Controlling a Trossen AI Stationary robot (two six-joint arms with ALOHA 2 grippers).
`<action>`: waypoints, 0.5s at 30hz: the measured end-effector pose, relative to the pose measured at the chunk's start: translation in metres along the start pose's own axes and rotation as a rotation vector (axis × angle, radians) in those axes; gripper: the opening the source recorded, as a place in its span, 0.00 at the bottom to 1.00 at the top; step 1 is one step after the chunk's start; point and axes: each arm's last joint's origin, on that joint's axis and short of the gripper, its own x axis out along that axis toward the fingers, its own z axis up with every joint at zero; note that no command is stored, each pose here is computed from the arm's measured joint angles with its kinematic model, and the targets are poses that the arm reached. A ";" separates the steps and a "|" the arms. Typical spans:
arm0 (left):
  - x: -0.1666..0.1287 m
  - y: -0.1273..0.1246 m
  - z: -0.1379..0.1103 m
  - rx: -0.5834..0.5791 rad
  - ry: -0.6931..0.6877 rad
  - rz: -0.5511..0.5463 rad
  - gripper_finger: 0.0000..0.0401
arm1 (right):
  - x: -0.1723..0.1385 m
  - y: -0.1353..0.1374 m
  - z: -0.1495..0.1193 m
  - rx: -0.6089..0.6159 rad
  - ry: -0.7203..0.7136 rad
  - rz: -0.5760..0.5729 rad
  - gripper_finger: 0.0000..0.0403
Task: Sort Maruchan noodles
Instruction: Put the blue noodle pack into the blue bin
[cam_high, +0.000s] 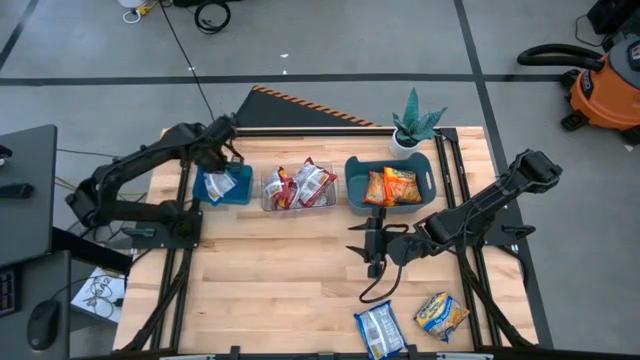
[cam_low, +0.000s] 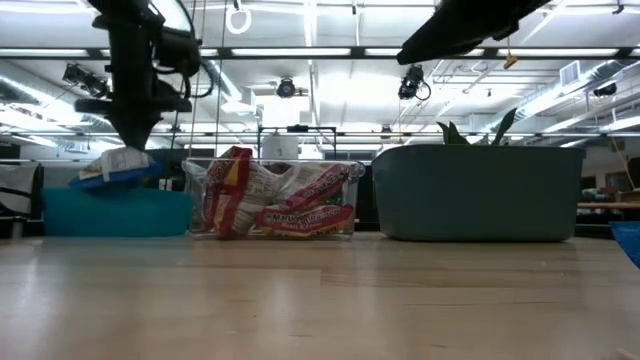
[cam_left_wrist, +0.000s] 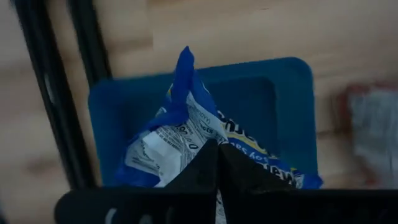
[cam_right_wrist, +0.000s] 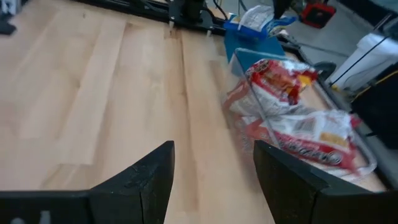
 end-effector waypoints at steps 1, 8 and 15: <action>0.001 0.003 0.002 -0.072 0.020 -0.005 0.02 | 0.001 -0.002 0.001 -0.020 -0.002 -0.006 0.56; 0.004 0.007 0.006 -0.349 0.121 -0.120 0.03 | 0.014 -0.018 0.009 -0.102 -0.059 0.056 0.56; -0.003 0.001 0.012 -0.477 0.127 -0.203 0.01 | 0.022 -0.029 0.013 -0.136 -0.098 0.166 0.56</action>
